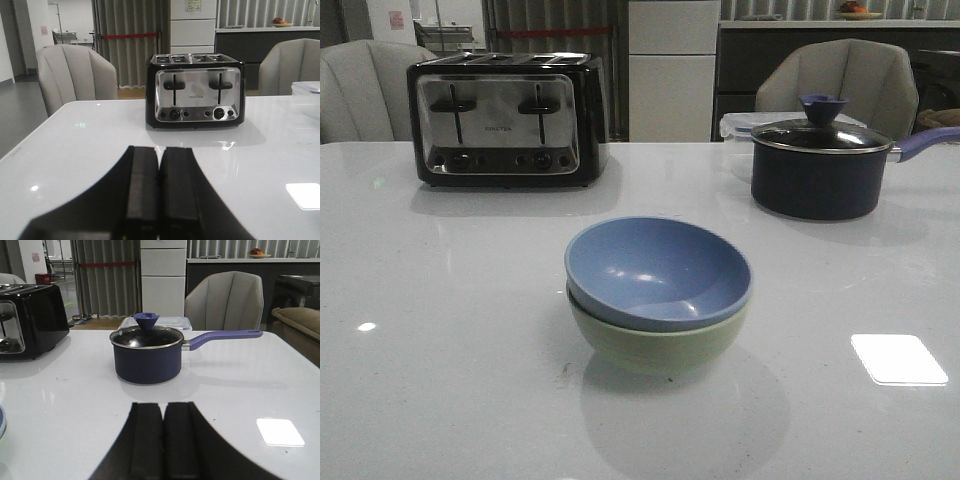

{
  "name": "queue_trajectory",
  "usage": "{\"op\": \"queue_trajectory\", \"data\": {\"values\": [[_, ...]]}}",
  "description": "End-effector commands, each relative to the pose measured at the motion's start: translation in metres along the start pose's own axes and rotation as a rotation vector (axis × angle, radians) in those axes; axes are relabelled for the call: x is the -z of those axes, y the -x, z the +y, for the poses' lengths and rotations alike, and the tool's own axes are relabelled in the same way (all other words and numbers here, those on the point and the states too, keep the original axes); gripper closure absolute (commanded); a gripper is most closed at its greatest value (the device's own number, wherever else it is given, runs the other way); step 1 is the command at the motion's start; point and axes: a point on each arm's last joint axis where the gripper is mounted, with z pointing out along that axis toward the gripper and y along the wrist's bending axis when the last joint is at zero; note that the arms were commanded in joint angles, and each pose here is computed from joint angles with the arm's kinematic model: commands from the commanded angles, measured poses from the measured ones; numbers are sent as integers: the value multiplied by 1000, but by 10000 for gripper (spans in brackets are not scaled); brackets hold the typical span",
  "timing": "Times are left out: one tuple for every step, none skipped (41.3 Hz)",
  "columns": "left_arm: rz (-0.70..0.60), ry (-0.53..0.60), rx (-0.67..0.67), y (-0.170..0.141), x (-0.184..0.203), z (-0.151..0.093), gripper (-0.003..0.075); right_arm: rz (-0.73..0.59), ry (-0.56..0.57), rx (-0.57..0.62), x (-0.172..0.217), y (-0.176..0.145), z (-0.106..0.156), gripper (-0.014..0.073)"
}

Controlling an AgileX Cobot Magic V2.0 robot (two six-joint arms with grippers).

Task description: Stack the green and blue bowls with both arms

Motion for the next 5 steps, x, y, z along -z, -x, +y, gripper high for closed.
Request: {"op": "queue_trajectory", "data": {"values": [[-110,11,15,9,2,1,627,-104,3,10,2,10,1,566],[-110,11,15,9,2,1,627,-104,3,10,2,10,1,566],[-110,11,15,9,2,1,627,-104,3,10,2,10,1,566],[-110,11,15,9,2,1,627,-104,3,10,2,10,1,566],[-110,11,15,9,2,1,627,-104,3,10,2,10,1,566]]}}
